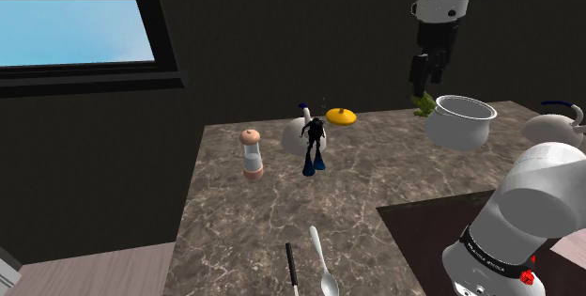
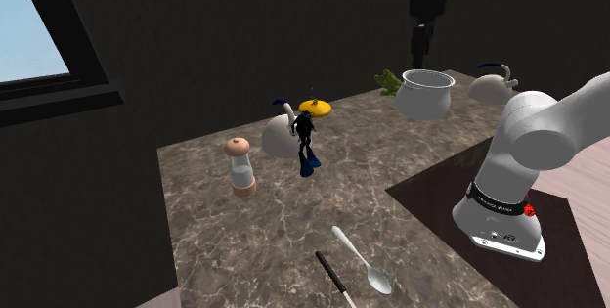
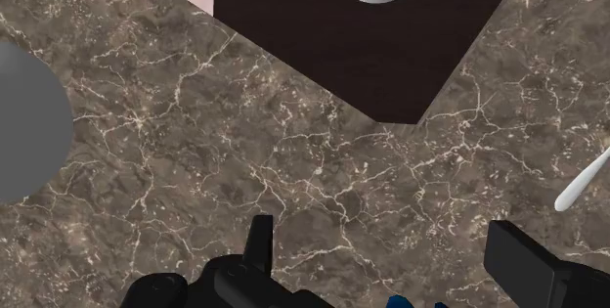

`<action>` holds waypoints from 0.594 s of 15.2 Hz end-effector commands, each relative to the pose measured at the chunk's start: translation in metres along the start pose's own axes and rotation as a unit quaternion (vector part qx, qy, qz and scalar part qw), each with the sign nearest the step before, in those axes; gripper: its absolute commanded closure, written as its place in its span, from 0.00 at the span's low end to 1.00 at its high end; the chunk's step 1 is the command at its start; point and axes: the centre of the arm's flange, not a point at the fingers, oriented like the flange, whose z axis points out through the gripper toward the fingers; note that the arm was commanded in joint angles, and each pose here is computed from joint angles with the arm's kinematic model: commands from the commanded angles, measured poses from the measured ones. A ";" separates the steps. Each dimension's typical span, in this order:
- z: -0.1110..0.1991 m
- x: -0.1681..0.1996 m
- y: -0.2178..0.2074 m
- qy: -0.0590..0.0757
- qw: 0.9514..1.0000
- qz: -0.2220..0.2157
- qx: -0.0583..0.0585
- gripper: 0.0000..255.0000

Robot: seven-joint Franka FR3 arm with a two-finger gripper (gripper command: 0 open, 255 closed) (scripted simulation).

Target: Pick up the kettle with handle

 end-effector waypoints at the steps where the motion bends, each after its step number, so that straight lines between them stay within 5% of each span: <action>1: 0.000 0.000 0.000 0.000 1.000 0.000 0.000 0.00; 9: 0.038 0.098 -0.026 -0.020 0.997 0.068 0.028 0.00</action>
